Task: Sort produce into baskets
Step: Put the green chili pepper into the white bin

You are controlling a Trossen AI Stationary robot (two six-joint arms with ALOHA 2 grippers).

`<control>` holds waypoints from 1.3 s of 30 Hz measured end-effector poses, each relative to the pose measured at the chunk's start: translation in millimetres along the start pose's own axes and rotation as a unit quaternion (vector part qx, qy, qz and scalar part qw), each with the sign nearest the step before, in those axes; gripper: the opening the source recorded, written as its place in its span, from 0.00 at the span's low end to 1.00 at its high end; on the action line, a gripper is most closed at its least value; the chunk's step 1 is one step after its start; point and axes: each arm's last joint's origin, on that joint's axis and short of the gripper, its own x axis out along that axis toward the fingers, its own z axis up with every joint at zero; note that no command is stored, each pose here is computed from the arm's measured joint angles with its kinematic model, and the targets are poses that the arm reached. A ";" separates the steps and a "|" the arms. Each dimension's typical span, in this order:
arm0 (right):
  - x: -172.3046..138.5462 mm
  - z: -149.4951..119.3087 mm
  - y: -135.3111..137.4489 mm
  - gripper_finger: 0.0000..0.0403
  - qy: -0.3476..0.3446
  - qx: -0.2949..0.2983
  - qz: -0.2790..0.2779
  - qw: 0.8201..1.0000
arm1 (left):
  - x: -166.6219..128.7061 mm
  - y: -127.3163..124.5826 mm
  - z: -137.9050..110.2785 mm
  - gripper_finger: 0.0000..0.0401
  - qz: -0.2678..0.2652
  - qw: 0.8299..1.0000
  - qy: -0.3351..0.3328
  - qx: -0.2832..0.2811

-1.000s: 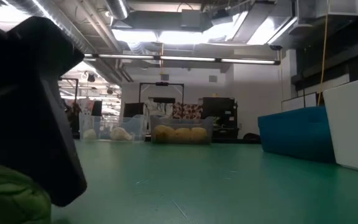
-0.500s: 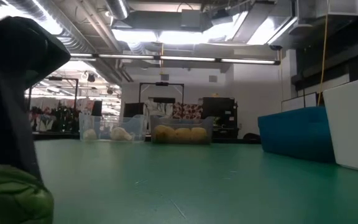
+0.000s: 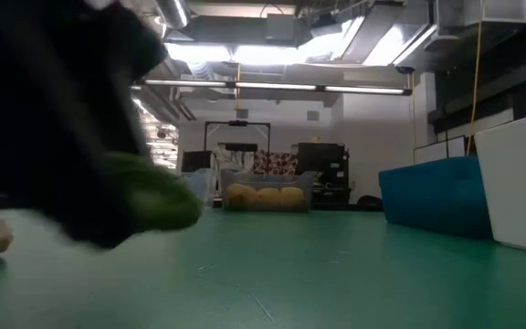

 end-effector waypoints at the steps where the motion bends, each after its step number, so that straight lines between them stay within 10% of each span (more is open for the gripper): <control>1: 0.0 -0.1 0.2 0.57 0.003 0.000 0.003 1.000 | 0.7 4.8 3.2 0.23 0.004 1.000 0.001 0.009; 15: -3.0 -1.5 -1.3 0.57 0.020 0.002 0.023 1.000 | 31.2 107.6 101.3 0.23 0.035 0.980 -0.180 0.075; 22: -15.1 -3.3 -13.4 0.57 0.018 0.013 0.034 0.999 | 35.8 148.0 140.1 0.22 -0.073 0.939 -0.332 0.055; 30: -26.4 -3.9 -25.5 0.57 -0.002 0.025 0.035 0.999 | 62.6 158.9 150.1 0.22 -0.085 0.897 -0.432 0.050; 39: -26.4 -5.0 -27.7 0.57 -0.002 0.018 0.021 1.000 | 109.8 135.3 153.6 0.22 -0.123 0.899 -0.416 0.057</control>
